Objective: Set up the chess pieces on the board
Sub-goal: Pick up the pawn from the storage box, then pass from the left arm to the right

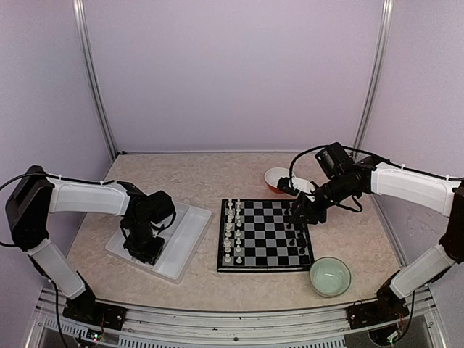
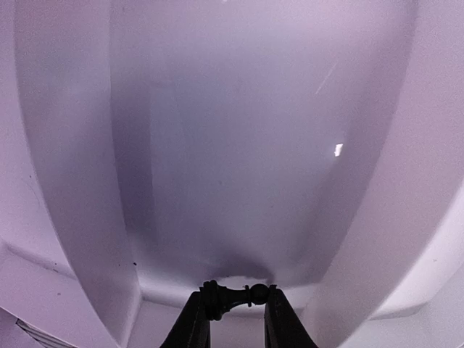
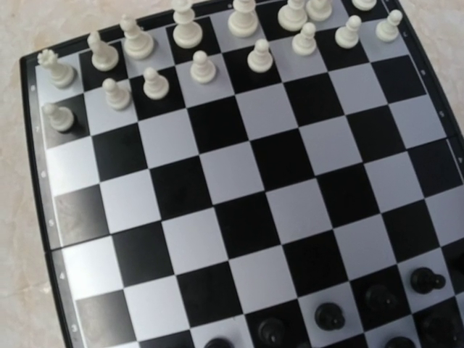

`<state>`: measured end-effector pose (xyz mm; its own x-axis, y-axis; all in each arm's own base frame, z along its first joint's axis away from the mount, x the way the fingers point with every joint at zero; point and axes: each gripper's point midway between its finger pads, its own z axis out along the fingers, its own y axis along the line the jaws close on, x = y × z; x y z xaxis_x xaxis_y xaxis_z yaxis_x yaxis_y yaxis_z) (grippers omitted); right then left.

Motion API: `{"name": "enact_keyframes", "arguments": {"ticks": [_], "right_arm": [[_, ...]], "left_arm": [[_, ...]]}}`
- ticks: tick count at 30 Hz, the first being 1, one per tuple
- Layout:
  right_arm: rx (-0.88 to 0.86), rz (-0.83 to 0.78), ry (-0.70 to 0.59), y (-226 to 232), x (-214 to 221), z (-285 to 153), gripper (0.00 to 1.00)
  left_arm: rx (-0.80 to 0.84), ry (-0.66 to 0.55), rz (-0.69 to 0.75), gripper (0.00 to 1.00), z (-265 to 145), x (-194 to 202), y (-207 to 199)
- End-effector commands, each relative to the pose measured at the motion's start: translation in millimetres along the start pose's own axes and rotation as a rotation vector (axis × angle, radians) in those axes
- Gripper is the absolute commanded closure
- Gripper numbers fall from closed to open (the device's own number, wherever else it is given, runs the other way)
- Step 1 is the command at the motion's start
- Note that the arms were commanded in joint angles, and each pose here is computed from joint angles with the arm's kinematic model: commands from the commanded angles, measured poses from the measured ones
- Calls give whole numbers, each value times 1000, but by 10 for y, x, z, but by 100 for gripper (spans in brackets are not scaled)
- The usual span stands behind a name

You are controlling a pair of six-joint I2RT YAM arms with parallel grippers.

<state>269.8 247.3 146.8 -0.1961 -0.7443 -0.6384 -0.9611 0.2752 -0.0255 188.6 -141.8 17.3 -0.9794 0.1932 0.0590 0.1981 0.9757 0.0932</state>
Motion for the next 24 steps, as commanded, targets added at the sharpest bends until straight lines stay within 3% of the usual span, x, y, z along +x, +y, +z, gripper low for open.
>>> {"name": "enact_keyframes", "arguments": {"ticks": [1,10,24], "right_arm": [[10,-1,-30,-57,-100,-56,61],[-4,-1,-36,-52,-142,-61,61],[-94,-6,-78,0,-372,-20,61]], "left_arm": [[114,-118,-31,79,-324,-299,-110],[291,-201,-88,78,-521,-462,-139],[947,-331,27,76,-1179,-570,-1080]]}}
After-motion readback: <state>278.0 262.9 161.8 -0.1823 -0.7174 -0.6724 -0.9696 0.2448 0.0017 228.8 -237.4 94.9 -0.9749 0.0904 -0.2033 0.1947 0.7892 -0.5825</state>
